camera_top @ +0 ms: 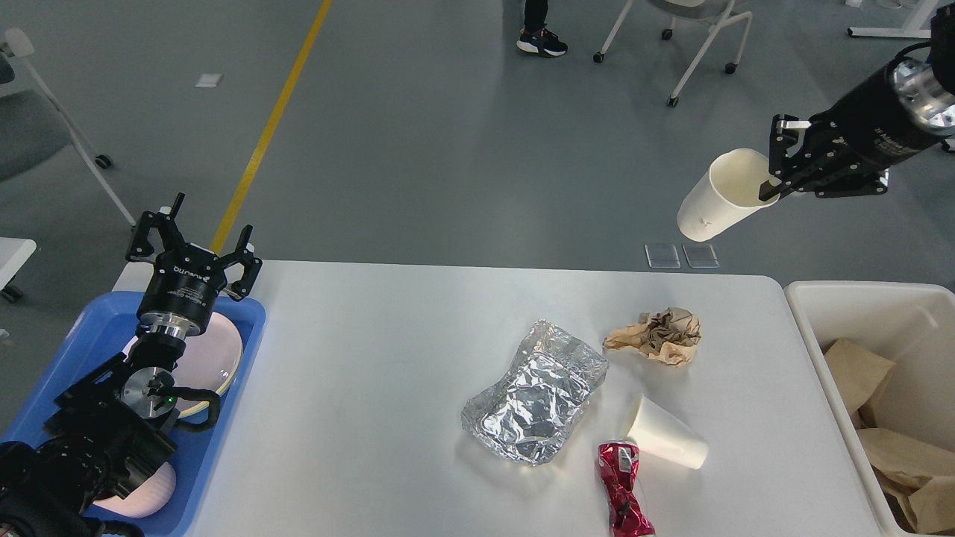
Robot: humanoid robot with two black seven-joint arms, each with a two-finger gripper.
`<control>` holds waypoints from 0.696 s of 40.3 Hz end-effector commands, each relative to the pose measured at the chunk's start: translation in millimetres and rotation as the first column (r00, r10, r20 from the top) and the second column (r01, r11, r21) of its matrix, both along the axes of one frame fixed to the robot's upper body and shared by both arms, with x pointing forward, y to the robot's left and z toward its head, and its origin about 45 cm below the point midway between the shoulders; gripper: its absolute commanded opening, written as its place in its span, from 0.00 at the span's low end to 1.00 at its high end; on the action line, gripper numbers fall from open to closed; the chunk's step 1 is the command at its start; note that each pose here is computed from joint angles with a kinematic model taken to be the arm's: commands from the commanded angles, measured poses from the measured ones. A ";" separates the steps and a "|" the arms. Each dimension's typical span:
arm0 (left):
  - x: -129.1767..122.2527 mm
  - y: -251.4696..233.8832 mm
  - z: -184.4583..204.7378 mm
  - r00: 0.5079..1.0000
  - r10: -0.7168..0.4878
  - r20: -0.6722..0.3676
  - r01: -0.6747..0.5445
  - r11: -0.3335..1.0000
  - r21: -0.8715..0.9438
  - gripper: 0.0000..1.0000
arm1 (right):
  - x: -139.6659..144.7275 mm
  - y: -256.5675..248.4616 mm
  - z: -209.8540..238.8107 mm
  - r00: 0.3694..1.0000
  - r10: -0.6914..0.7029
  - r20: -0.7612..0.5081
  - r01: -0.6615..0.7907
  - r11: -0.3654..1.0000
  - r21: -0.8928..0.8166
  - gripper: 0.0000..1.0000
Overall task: Tidy desktop
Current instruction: 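Lift the white paper cup up toward the white bin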
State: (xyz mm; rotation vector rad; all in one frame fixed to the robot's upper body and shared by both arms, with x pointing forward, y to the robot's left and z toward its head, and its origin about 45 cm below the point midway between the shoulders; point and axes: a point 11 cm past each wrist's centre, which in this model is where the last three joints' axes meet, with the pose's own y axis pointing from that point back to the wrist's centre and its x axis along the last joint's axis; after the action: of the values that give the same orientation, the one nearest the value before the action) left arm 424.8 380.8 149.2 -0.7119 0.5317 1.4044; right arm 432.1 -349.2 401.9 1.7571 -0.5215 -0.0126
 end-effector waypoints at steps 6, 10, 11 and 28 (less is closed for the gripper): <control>0.0 0.0 0.0 1.000 0.000 0.000 0.000 1.000 0.000 0.96 | 0.5 -30.4 20.8 0.998 -0.024 0.054 0.028 0.997 -0.069 0.00; 0.0 0.0 0.0 1.000 0.000 0.000 0.000 1.000 0.000 0.96 | 2.4 -58.4 36.8 0.992 -0.057 0.109 0.070 0.990 -0.121 0.00; 0.0 0.0 0.0 1.000 0.000 0.000 0.000 1.000 0.000 0.96 | 2.2 -64.3 39.9 0.991 -0.064 0.119 0.080 0.988 -0.131 0.00; 0.0 0.0 0.0 1.000 0.000 0.000 0.000 1.000 0.000 0.96 | -42.9 -188.8 47.0 0.966 -0.232 0.117 0.259 0.883 -0.391 0.00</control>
State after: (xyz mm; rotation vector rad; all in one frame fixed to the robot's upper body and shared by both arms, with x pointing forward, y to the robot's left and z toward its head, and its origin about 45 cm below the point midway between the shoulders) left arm 424.8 380.8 149.1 -0.7113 0.5322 1.4041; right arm 412.0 -502.8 465.0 1.3654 -0.7530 0.0646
